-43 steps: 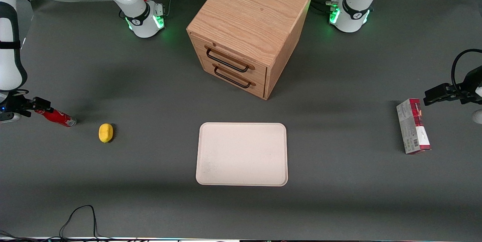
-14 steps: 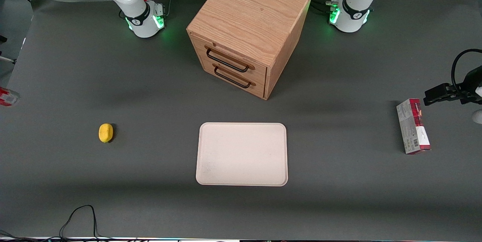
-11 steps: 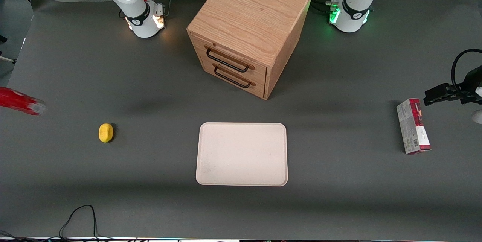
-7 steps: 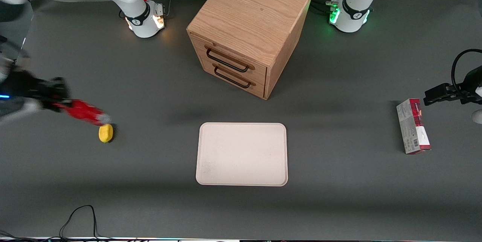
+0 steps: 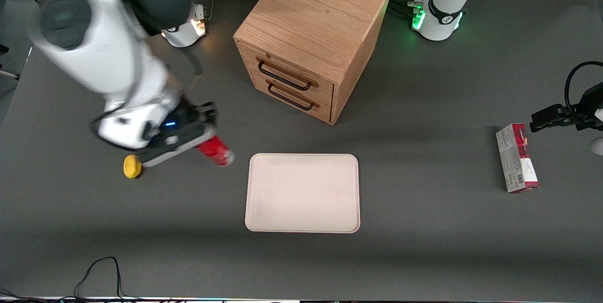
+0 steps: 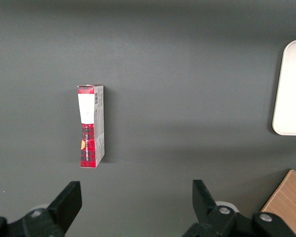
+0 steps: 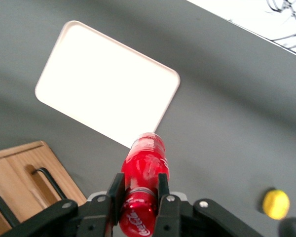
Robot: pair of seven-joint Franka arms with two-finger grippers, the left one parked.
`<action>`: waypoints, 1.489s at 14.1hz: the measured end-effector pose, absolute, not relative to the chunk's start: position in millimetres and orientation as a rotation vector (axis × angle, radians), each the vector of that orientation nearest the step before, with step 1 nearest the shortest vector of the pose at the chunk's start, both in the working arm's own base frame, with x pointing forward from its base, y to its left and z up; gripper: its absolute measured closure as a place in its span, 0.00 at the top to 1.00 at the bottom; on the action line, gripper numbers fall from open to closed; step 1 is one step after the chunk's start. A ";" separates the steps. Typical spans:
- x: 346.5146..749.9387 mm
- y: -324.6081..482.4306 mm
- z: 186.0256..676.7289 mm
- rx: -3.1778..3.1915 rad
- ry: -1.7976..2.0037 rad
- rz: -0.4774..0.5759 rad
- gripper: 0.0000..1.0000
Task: Place coke bottle on tray
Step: 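Carry the bottle over the cream tray and lower it onto the tray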
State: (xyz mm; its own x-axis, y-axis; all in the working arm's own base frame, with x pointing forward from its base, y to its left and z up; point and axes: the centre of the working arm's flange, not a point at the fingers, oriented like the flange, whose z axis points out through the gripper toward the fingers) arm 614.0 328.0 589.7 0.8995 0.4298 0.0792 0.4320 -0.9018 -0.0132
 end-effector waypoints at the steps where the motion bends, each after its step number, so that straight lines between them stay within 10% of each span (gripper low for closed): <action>1: 608.6 347.7 582.9 -3.030 -0.708 -0.122 0.31; 14: 697.6 357.3 361.0 -3.094 -0.653 -0.158 0.31; 21: 702.3 361.7 325.2 -3.098 -0.661 -0.164 0.35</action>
